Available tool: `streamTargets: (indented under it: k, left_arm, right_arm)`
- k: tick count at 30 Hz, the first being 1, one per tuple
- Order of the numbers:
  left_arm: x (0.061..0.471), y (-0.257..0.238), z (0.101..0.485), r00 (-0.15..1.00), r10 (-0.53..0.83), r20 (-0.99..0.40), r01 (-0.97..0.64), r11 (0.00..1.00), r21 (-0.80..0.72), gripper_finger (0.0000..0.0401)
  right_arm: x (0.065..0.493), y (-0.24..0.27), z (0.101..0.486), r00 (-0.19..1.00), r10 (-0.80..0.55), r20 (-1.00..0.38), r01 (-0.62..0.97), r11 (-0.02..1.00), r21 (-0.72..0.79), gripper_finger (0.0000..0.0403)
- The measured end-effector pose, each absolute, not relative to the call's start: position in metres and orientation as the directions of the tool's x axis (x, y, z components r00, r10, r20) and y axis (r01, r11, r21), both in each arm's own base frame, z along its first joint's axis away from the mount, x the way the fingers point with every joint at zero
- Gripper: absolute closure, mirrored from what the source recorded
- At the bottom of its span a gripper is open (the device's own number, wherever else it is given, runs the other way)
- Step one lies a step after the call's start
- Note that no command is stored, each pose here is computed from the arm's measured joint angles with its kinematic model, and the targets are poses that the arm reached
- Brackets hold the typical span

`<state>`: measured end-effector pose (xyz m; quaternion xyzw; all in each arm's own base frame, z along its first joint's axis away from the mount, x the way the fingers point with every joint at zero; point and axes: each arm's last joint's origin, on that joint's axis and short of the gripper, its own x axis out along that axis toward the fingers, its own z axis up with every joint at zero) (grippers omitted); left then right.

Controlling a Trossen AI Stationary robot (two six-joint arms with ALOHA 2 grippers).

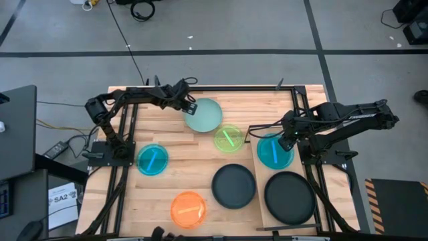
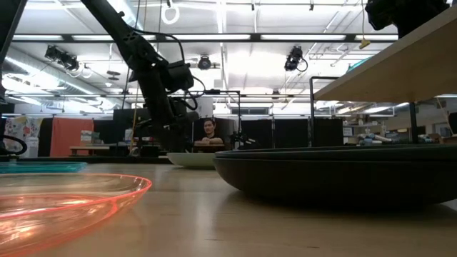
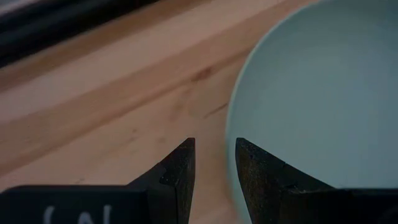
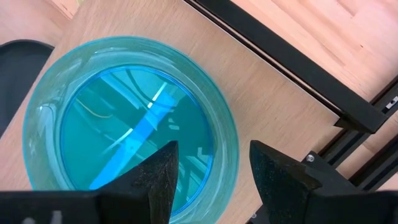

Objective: Place and stack plates onto a shelf
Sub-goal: Stack the gray plate on top of the black plate on the shelf

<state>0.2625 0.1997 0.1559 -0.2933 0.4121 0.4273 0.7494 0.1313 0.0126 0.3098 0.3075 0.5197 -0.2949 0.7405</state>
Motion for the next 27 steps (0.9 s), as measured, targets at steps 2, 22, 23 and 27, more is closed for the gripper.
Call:
streamTargets:
  k: [2,22,23,27]
  left_arm:
    - [0.26,0.198,0.151,0.296,0.388,-0.873,-0.887,0.452,-0.1,0.028]
    - [0.256,0.188,0.138,0.332,0.322,-0.887,-0.879,0.447,-0.167,0.0329]
    - [0.256,0.188,0.138,0.331,0.323,-0.887,-0.882,0.44,-0.169,0.0338]
    - [0.257,0.189,0.139,0.346,0.329,-0.879,-0.884,0.428,-0.188,0.037]
  right_arm:
    - [0.132,0.013,0.31,0.291,-0.117,-0.949,0.756,0.637,0.153,0.0199]
    - [0.132,0.013,0.31,0.293,-0.116,-0.949,0.755,0.637,0.155,0.0199]
    - [0.132,0.013,0.31,0.294,-0.116,-0.949,0.755,0.637,0.155,0.0199]
    - [0.132,0.013,0.31,0.293,-0.111,-0.95,0.754,0.637,0.158,0.0199]
